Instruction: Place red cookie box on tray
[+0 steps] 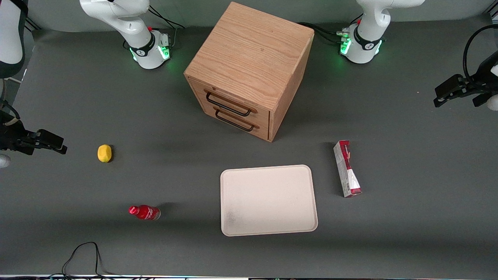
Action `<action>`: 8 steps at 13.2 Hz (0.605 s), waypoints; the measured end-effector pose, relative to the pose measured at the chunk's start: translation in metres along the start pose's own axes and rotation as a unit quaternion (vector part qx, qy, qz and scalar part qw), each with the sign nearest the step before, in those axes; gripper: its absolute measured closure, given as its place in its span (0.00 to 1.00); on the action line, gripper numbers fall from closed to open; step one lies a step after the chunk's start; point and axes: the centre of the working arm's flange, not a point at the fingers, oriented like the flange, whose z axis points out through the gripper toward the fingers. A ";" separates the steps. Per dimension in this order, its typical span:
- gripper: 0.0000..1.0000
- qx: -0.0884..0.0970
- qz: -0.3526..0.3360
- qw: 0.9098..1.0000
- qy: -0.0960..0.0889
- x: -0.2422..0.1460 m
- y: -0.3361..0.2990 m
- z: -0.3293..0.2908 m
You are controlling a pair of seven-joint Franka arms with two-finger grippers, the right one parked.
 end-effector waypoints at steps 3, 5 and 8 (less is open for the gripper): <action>0.00 0.000 -0.001 1.000 -0.006 -0.001 0.000 0.001; 0.00 0.000 -0.002 1.000 -0.007 -0.001 -0.001 0.002; 0.00 0.000 -0.002 1.000 -0.008 -0.001 -0.001 0.003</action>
